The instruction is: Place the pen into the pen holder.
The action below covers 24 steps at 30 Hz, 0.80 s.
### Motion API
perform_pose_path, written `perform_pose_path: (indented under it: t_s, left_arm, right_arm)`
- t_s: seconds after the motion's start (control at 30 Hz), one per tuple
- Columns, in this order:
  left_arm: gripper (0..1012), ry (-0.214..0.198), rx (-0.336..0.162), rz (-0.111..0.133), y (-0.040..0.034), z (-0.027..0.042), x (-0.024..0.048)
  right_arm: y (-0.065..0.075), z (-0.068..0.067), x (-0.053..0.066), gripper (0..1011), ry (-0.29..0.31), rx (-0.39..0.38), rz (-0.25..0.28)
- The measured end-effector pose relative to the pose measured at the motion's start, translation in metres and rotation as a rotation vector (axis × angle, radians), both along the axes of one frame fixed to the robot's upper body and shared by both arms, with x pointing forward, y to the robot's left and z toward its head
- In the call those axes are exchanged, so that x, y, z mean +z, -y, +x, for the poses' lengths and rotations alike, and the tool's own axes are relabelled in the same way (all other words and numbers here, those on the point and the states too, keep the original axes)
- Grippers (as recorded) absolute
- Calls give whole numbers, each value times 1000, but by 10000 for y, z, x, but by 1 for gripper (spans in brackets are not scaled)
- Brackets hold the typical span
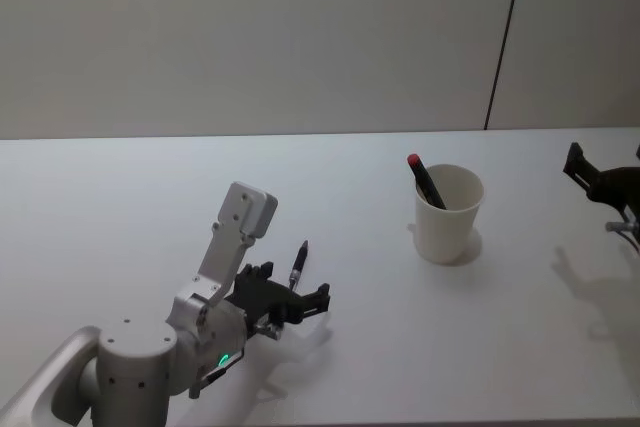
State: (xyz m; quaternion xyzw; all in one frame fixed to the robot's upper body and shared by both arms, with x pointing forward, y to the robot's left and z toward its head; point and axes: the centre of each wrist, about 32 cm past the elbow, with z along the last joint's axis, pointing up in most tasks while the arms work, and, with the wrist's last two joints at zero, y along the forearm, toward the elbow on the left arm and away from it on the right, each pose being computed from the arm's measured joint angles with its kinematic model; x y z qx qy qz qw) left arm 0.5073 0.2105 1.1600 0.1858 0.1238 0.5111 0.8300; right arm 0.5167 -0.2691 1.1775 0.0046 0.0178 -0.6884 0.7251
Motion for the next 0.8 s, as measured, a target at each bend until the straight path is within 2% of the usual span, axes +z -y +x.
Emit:
perform_pose_path:
  t_s: [0.67,0.8]
  left_arm:
    - [1008,-50,0,43,-20,64,-156]
    - [947,-55,3,48,-30,66,-176]
  right_arm:
    - [0,0,0,1001,0,0,0]
    - [0,0,0,1001,0,0,0]
